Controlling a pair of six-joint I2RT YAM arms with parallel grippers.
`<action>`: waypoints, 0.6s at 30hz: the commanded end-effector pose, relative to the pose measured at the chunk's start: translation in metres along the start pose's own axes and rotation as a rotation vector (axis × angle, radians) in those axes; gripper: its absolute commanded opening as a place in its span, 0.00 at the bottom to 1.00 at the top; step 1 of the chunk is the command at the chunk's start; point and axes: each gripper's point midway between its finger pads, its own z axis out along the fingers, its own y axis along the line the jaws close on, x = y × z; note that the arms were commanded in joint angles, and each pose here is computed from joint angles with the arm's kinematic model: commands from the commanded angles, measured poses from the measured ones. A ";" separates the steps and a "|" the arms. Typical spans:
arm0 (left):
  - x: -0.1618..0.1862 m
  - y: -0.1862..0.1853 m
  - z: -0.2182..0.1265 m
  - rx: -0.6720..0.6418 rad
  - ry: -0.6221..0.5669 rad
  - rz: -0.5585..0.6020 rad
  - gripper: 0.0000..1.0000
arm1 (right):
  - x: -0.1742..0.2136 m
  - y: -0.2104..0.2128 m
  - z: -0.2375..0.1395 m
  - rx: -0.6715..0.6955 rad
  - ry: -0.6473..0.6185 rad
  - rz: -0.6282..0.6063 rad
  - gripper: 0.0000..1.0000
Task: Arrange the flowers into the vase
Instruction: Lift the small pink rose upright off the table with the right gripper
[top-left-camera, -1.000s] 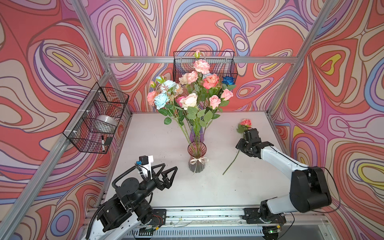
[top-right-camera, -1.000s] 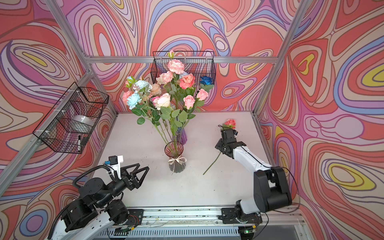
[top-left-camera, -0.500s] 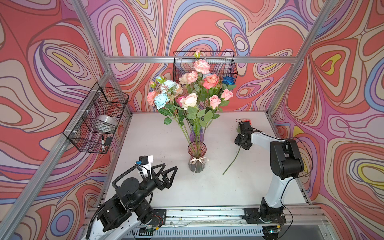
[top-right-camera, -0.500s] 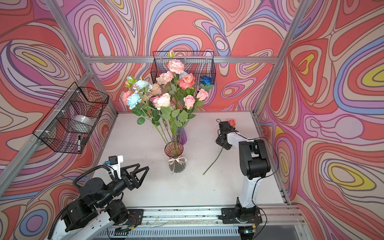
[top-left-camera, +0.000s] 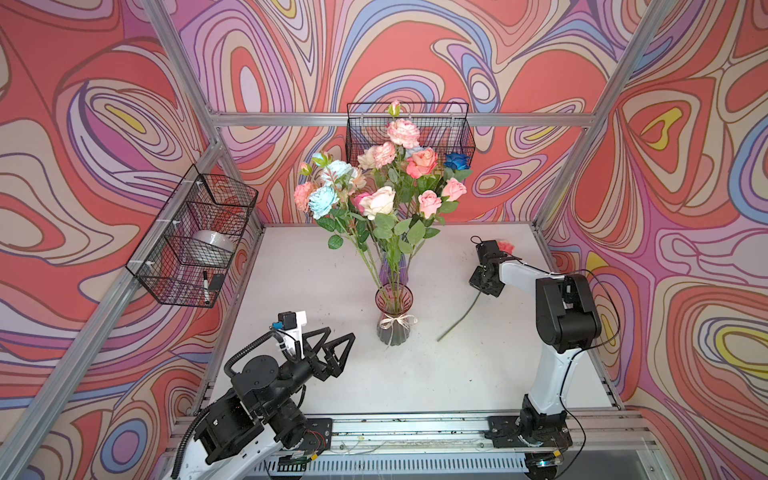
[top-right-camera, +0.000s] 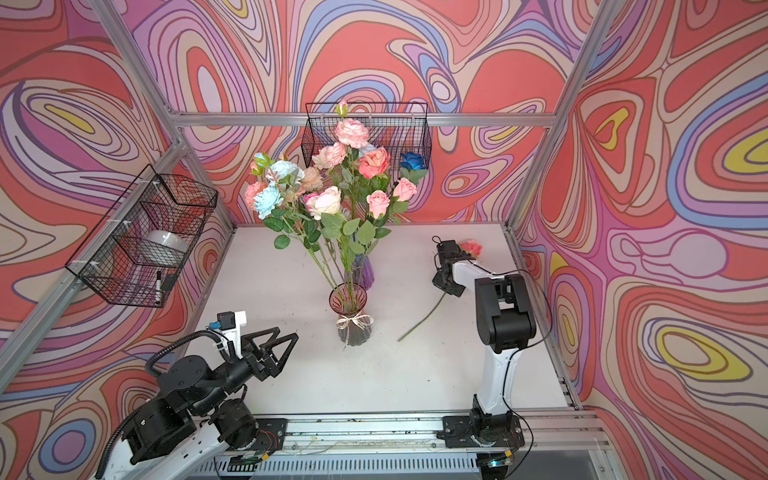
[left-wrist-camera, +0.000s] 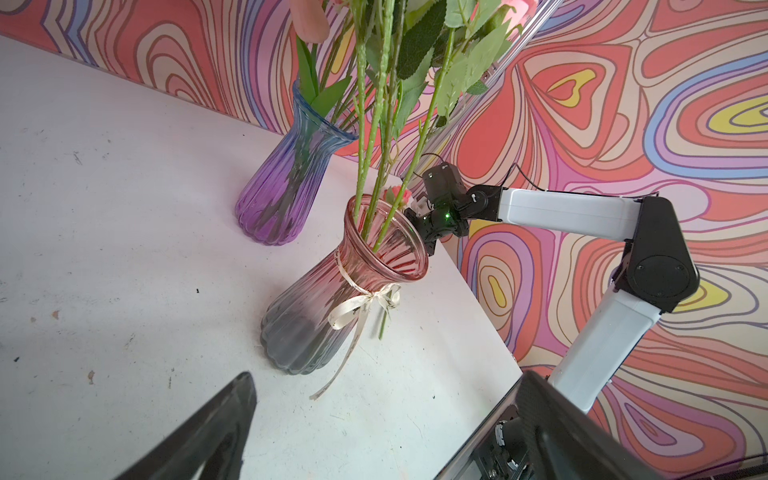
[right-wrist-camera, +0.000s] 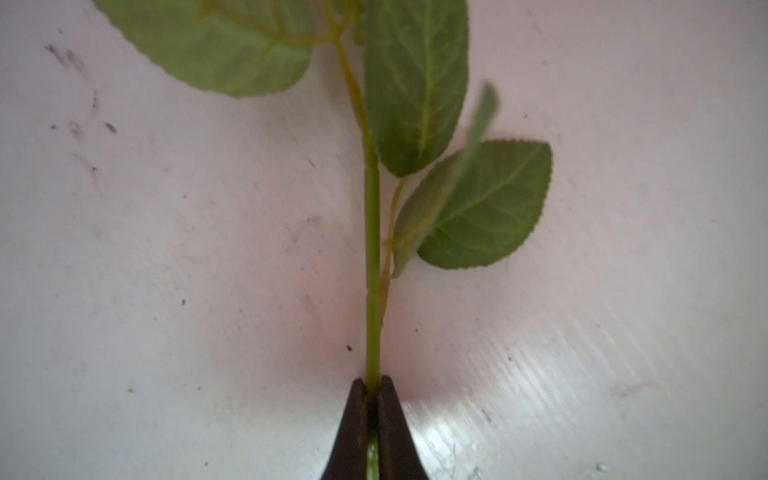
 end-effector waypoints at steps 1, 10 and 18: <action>-0.001 -0.001 -0.001 0.002 -0.003 -0.006 1.00 | 0.017 -0.014 -0.001 0.017 0.035 -0.012 0.00; -0.001 -0.003 0.000 0.011 0.006 -0.004 1.00 | 0.019 -0.025 -0.061 -0.105 -0.081 -0.002 0.00; -0.002 -0.010 0.003 0.027 0.026 0.009 1.00 | 0.032 -0.030 -0.144 -0.313 -0.195 0.002 0.00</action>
